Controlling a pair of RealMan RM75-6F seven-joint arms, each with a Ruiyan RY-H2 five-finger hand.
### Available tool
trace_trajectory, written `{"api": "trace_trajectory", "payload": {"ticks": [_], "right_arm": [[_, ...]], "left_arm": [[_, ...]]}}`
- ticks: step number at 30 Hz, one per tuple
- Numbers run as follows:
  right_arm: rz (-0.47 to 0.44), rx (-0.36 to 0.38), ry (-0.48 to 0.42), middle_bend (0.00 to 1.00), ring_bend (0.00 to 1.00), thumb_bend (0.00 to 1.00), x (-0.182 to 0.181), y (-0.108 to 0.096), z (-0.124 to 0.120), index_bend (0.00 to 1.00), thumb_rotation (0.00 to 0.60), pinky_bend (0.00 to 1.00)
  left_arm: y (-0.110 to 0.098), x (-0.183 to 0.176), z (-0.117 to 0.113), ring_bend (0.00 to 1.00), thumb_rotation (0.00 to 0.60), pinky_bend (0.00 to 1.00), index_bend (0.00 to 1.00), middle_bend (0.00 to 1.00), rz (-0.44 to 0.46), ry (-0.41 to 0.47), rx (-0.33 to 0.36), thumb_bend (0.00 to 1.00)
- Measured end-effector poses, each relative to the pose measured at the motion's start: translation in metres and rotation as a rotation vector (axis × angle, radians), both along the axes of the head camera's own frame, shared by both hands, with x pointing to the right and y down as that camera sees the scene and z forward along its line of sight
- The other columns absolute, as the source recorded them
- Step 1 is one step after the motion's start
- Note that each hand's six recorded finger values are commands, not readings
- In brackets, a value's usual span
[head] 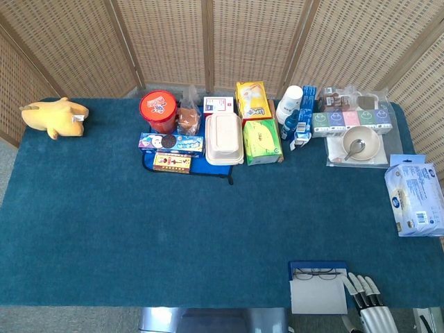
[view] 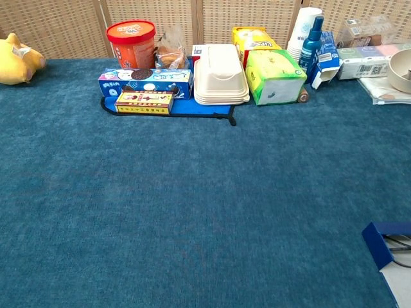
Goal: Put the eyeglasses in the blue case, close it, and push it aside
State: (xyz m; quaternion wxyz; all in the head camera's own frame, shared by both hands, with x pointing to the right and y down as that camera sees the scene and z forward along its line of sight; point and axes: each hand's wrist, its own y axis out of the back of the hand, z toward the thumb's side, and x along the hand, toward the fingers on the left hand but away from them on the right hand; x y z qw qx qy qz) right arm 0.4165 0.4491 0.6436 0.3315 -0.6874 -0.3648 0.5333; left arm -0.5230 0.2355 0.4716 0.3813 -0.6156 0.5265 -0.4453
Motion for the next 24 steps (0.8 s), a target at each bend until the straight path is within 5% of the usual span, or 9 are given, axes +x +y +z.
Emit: {"api": "trace_trajectory", "payload": {"ticks": [24], "right_arm": [[-0.058,0.036,-0.023,0.0,0.0,0.33,-0.005,-0.01,-0.004,0.0,0.6,0.03]], "left_arm": [[0.001,-0.004,0.001,0.3,0.595,0.23,0.31,0.28,-0.003,-0.004,-0.003,0.34]]}}
